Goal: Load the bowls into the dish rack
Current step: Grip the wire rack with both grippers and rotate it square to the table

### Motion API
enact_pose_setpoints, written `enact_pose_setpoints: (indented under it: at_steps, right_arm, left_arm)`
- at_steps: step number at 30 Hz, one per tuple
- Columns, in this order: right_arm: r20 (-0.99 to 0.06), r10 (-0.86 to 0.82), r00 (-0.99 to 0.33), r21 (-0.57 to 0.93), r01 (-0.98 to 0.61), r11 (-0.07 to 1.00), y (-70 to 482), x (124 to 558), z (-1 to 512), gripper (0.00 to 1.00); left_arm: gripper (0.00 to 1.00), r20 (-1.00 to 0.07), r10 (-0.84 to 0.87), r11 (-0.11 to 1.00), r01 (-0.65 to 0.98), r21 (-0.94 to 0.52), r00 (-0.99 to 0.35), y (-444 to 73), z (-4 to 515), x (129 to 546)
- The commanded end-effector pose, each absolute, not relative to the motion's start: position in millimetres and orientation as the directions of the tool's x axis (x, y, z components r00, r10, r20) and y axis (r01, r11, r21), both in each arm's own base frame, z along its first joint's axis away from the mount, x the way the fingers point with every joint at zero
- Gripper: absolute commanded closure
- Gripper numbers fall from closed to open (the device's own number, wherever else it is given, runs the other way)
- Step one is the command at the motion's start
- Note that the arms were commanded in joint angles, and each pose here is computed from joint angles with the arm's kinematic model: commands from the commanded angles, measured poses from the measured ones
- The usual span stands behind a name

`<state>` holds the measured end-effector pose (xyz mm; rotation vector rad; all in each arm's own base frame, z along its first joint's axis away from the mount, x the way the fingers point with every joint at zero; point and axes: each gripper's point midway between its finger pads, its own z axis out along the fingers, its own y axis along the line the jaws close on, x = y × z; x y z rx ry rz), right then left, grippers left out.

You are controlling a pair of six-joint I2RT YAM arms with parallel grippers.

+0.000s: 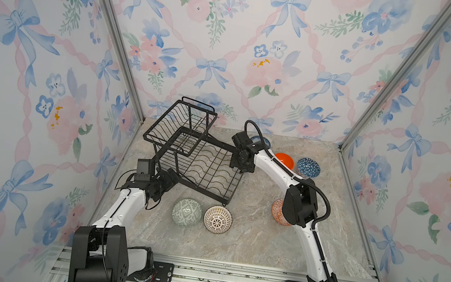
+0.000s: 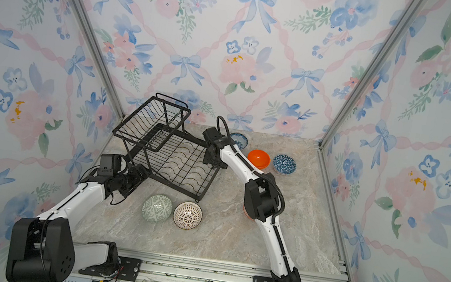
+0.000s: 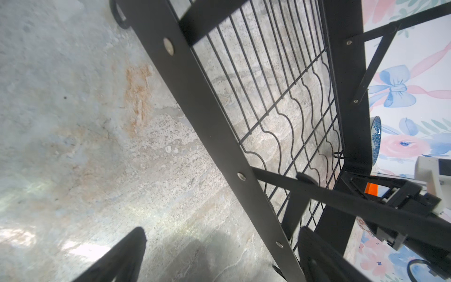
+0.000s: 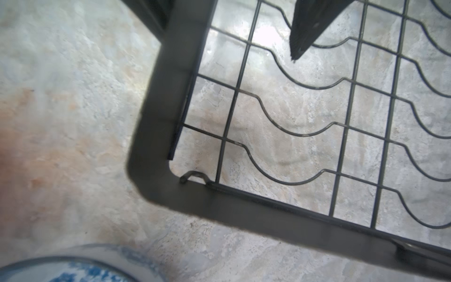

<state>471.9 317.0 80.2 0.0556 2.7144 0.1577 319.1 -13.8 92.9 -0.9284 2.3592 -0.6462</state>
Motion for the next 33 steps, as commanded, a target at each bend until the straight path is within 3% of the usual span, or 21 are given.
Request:
enact_pose_setpoints:
  at_steps: [1,10,16,23,29,33]
  right_arm:
    - [-0.408,0.058,-0.911,0.140,0.000,0.990,314.6,443.9,120.3,0.26]
    - [-0.300,0.103,-0.948,0.182,0.049,0.982,297.4,369.0,103.6,0.30]
    - [-0.259,0.063,-0.964,0.214,0.007,0.977,320.9,343.4,89.8,0.32]
    - [-0.233,0.061,-0.971,0.225,0.007,0.974,338.5,338.3,73.3,0.39]
    - [-0.222,0.041,-0.974,0.197,-0.004,0.980,343.8,345.5,58.5,0.60]
    - [-0.236,0.024,-0.971,0.149,-0.011,0.989,341.9,355.2,52.9,0.64]
  left_arm:
    - [0.02,-0.271,-0.719,0.646,-0.471,-0.601,-0.640,-16.6,92.5,311.5]
    - [0.02,-0.254,-0.699,0.651,-0.448,-0.613,-0.668,-24.0,87.3,302.5]
    - [0.02,-0.238,-0.700,0.637,-0.438,-0.634,-0.674,-28.6,90.8,303.2]
    - [0.02,-0.233,-0.694,0.635,-0.426,-0.645,-0.681,-31.2,93.8,305.2]
    - [0.02,-0.204,-0.694,0.625,-0.436,-0.648,-0.690,-34.8,86.2,298.6]
    - [0.02,-0.201,-0.681,0.629,-0.422,-0.653,-0.704,-37.7,85.5,297.2]
